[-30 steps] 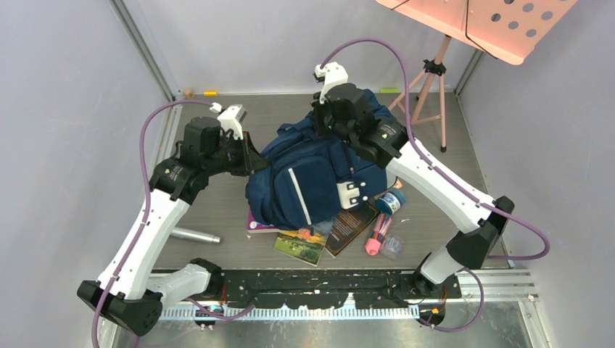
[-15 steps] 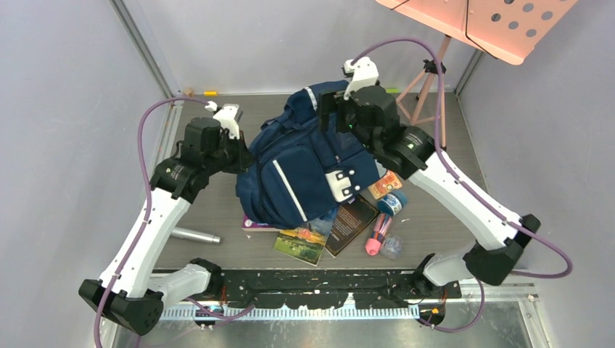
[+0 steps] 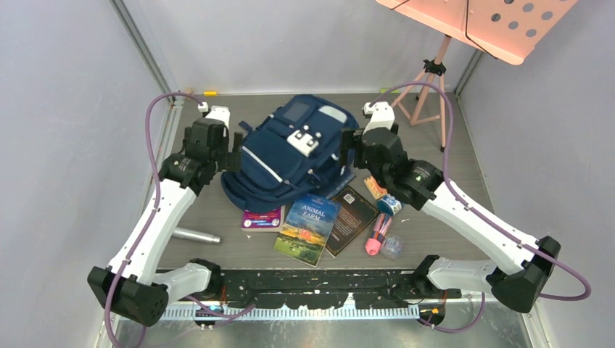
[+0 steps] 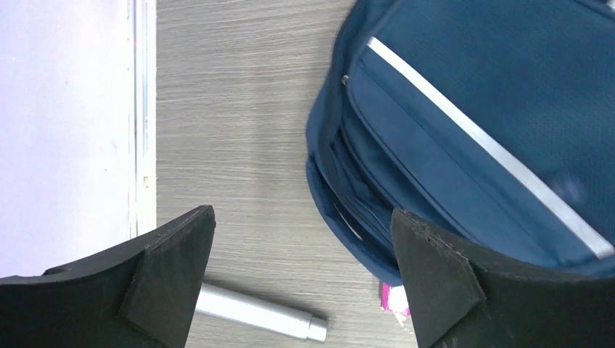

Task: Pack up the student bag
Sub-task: Adjust the student bag at the center of the board.

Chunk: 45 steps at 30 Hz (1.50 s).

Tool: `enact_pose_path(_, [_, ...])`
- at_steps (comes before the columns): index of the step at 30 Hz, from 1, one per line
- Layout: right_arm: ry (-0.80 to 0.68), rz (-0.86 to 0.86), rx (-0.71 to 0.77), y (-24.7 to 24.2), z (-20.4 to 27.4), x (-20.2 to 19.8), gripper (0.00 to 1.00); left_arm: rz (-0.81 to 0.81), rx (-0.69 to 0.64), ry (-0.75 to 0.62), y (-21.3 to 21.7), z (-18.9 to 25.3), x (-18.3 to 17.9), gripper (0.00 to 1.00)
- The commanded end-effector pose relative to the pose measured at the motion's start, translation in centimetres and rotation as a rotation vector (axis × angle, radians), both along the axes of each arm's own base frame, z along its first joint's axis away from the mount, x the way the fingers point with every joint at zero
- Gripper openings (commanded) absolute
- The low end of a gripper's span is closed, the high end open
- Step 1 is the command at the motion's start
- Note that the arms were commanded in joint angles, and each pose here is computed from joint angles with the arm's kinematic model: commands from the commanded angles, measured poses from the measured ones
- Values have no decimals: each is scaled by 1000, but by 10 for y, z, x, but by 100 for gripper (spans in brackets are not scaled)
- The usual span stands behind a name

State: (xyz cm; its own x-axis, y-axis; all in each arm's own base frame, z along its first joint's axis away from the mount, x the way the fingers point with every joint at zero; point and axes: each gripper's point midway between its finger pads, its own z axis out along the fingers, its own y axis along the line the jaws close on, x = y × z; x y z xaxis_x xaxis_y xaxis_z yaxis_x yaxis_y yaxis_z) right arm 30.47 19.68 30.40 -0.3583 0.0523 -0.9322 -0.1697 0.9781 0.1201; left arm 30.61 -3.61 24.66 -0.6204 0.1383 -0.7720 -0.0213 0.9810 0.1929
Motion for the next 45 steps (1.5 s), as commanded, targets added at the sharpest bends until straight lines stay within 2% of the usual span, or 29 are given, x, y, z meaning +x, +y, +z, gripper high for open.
enact_pose_path(1, [54,-50,47,-7,-28,-8,99,-146,-8,-87,-18,16,-7,94])
enact_pose_path(4, [89,-37,54,-5,-49,-13,99,-347,-100,-95,-62,14,-13,94])
enact_pose_path(9, [119,37,110,10,-65,-20,99,-633,-156,-9,-126,-3,-33,94])
enact_pose_path(13, [157,1,115,7,-85,-21,99,-718,-151,77,-154,-24,-44,95])
enact_pose_path(15, [177,-37,143,6,-94,-21,99,-731,-98,113,-159,-37,-43,95])
enact_pose_path(18, [193,-32,220,16,-104,-21,98,-652,42,147,-153,-53,-30,94])
enact_pose_path(23, [218,-17,274,25,-121,-24,95,-533,143,189,-143,-71,-13,90])
enact_pose_path(31, [241,6,248,24,-139,-29,94,-495,168,189,-141,-87,-6,89])
enact_pose_path(38, [221,39,278,29,-133,-30,94,-448,178,204,-140,-98,0,85])
enact_pose_path(43, [215,43,280,28,-132,-31,94,-474,159,247,-147,-116,-3,84])
enact_pose_path(44, [215,41,279,28,-133,-31,94,-463,183,257,-144,-121,-2,77])
enact_pose_path(45, [212,46,279,28,-132,-32,94,-448,211,266,-140,-124,0,65])
